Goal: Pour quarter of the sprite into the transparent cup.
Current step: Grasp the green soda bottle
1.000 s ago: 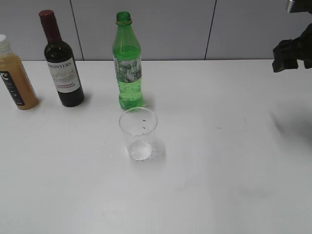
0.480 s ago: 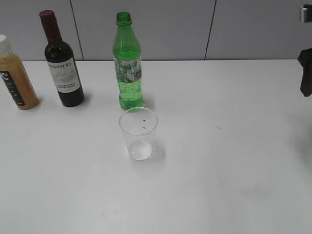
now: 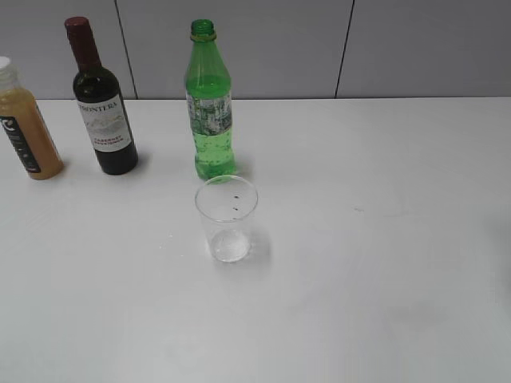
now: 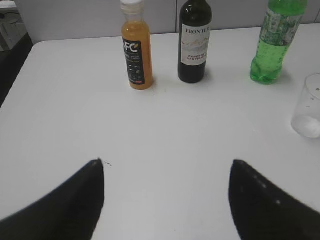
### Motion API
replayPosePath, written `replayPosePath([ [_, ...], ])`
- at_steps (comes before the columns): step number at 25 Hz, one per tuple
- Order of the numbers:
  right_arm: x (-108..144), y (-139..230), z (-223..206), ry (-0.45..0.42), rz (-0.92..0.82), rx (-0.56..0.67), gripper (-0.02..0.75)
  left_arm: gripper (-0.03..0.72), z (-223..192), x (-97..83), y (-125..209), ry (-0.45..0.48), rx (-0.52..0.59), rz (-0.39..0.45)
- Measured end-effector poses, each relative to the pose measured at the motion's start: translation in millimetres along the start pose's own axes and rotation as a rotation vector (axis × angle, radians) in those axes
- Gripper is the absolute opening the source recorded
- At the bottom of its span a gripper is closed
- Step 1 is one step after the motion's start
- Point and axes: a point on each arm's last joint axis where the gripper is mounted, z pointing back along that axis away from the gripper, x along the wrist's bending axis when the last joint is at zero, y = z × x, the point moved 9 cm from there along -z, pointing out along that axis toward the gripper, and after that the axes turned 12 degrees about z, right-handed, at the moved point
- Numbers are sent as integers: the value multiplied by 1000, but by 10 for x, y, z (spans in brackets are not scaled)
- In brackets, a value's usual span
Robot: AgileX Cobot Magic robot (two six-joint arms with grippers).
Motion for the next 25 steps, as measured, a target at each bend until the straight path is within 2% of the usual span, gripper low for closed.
replayPosePath([
  [9,160,569,-25,12,-5,-83,586,589,0,0,0,0,0,0],
  [19,424,1370,-376,-15,-31,-122,586,589,0,0,0,0,0,0],
  [22,472,1535,-370,-9,-31,-162,586,589,0,0,0,0,0,0],
  [25,474,1534,-218,16,-28,-272,586,589,0,0,0,0,0,0],
])
